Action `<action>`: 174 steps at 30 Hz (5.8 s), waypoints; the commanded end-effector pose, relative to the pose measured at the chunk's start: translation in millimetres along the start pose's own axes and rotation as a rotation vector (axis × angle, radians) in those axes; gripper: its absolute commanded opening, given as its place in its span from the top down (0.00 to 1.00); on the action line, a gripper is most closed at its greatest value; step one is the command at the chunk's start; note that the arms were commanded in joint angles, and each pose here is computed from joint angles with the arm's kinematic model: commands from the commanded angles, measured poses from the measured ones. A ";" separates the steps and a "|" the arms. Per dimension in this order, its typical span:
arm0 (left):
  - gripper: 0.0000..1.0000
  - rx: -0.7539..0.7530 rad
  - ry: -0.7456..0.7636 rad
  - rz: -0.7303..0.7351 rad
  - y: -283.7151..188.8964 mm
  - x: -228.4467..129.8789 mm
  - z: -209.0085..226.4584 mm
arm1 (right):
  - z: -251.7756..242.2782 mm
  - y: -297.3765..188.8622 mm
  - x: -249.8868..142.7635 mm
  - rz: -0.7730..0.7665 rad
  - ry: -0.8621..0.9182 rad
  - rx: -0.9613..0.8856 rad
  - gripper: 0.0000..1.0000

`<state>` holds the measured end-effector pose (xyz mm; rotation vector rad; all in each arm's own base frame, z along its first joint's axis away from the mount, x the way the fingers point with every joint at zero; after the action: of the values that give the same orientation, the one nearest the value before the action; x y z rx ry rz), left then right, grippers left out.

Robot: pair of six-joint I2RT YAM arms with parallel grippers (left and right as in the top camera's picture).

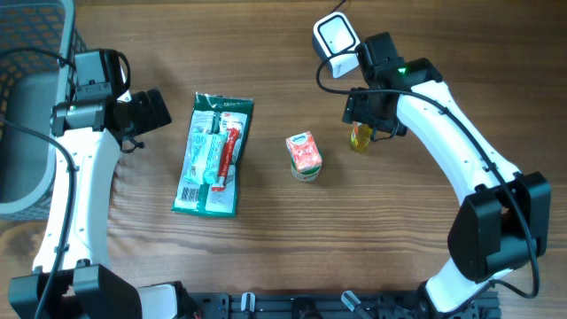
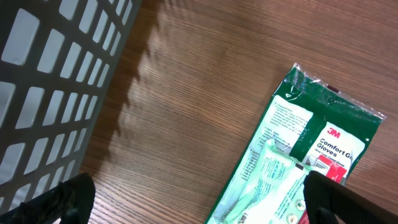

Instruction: Scan the item barcode

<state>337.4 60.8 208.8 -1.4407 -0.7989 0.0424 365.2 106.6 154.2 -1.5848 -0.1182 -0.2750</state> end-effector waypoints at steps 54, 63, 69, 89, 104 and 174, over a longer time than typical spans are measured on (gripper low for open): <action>0.00 0.010 -0.012 -0.003 1.3 1.1 1.8 | 4.9 12.0 -8.0 0.062 0.004 0.020 0.41; 0.00 0.010 -0.012 -0.003 1.3 1.1 1.8 | 6.5 14.1 -5.0 0.050 0.006 0.025 0.42; 0.00 0.010 -0.012 -0.003 1.3 1.1 1.8 | 4.7 13.9 -8.4 0.068 0.004 0.017 0.47; 0.00 0.010 -0.012 -0.003 1.3 1.1 1.8 | -15.9 -138.9 -13.3 -0.088 -0.232 0.928 0.77; 0.00 0.010 -0.012 -0.003 1.3 1.1 1.8 | -3.9 -170.6 -55.2 -0.002 -0.341 1.216 0.80; 0.00 0.010 -0.012 -0.003 1.3 1.1 1.8 | 24.2 -191.7 -124.5 0.020 -0.407 1.521 0.82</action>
<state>337.3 60.7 208.7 -1.4411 -0.7986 0.0426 203.5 145.8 292.3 -0.2094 -0.4891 0.2011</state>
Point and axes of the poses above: each gripper's point midway between its finger pads, its own y axis out along the fingers, its own z axis along the line the jaws close on, x = y × z, the point moved 5 cm from there along -y, back along the fingers, and after that the axes turned 9 degrees about -y, right-handed, at the moved point
